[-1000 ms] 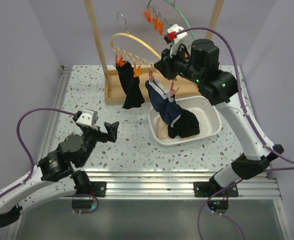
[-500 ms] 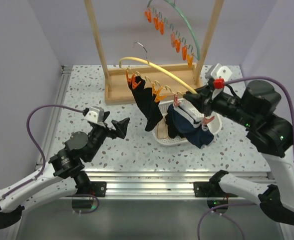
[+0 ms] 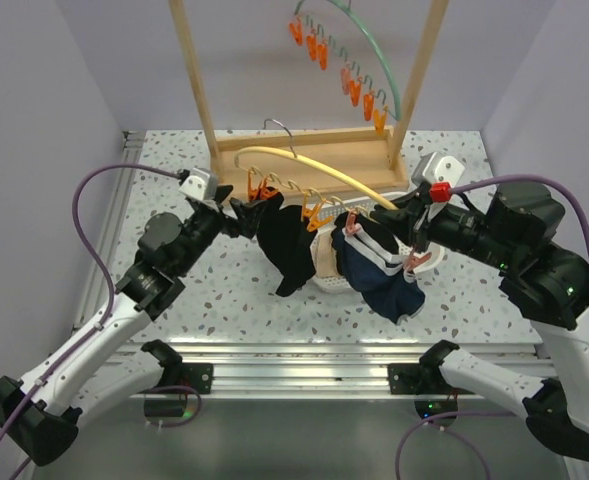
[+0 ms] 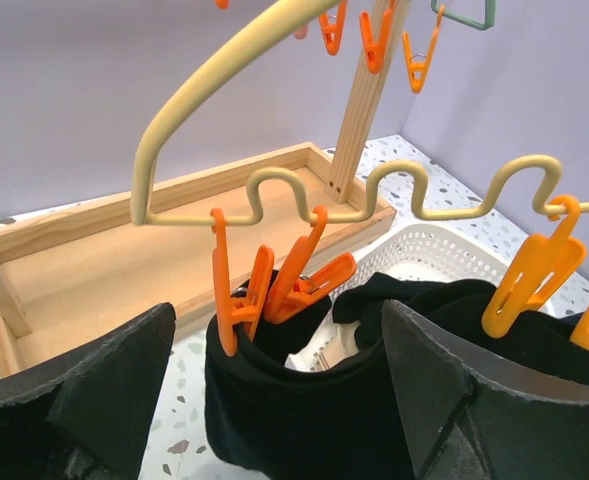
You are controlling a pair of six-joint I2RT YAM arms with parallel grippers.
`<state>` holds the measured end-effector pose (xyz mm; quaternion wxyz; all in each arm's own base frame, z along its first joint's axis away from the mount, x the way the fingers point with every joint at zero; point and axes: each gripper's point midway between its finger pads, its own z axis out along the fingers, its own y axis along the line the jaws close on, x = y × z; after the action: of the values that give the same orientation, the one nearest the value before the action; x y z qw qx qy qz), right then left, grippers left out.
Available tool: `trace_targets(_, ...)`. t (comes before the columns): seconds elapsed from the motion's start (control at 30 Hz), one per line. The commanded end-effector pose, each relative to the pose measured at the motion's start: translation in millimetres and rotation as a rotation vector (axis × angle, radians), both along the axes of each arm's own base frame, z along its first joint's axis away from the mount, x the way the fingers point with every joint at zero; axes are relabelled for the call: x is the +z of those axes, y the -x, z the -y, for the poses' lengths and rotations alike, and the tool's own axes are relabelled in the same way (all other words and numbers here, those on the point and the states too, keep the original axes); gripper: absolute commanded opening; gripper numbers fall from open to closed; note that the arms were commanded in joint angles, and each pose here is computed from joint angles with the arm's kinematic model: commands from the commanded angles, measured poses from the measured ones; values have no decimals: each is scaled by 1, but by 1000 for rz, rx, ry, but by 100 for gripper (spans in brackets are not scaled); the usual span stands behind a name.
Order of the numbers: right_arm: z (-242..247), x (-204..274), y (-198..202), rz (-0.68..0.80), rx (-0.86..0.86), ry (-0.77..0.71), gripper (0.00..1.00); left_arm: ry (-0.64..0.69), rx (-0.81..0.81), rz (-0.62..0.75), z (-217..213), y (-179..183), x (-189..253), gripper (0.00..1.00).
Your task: Remove the underwear clipped to the hanger
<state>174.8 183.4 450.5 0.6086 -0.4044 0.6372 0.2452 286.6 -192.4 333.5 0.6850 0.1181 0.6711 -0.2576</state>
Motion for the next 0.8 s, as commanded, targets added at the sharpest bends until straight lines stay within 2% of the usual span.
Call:
trace_targets(0.0, -3, 32, 3, 95, 23, -81, 0, 35, -51, 80, 5, -1, 34, 86)
trace_targets(0.23, -5, 32, 1, 90, 26, -79, 0, -44, 45, 27, -7, -21, 22, 63)
trace_targets(0.77, -11, 27, -3, 74, 37, -69, 0, -146, 124, -34, -8, -51, -10, 59)
